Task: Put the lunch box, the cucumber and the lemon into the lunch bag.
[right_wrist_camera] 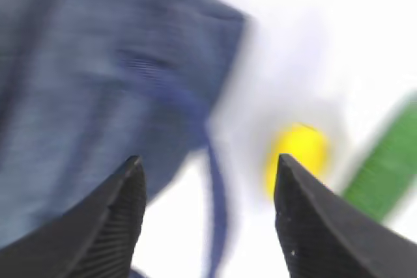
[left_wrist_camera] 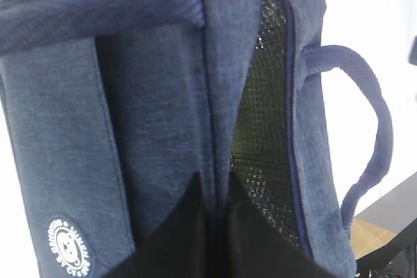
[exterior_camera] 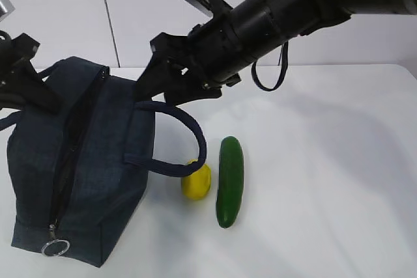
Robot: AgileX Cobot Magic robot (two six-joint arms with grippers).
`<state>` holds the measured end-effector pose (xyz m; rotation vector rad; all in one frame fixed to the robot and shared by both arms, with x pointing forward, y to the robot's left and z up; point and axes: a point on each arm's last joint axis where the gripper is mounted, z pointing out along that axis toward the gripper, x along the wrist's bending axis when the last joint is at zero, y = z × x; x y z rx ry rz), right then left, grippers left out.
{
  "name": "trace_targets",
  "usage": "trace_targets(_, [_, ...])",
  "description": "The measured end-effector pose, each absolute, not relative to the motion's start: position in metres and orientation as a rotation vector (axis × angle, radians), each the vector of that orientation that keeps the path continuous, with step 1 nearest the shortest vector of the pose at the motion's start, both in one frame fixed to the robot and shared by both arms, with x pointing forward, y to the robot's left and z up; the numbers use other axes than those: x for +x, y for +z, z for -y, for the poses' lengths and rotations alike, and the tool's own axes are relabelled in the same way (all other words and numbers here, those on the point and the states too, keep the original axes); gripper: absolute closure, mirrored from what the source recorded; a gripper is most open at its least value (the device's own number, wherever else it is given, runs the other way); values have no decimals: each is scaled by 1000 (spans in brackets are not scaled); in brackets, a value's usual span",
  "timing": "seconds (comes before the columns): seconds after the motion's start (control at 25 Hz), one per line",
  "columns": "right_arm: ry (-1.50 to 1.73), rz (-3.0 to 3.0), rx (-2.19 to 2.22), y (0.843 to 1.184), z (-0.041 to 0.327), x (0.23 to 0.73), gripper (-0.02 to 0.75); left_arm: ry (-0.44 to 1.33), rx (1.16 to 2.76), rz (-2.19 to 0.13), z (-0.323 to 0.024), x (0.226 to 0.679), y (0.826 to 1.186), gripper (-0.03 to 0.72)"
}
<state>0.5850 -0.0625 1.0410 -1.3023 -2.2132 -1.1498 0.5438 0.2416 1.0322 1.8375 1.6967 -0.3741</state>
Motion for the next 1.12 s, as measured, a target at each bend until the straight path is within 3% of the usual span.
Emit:
trace_targets(0.2, [-1072,2276,-1510,1046,78,586,284,-371,1836,-1697,-242,544,1032,691])
trace_targets(0.48, [-858,2220,-1904,1019,98,586,284,-371,1836,-1697,-242,544,1032,691])
trace_targets(1.12, [-683,2318,-2045,976,107,602,284,-355,1829,-1699,-242,545,1032,691])
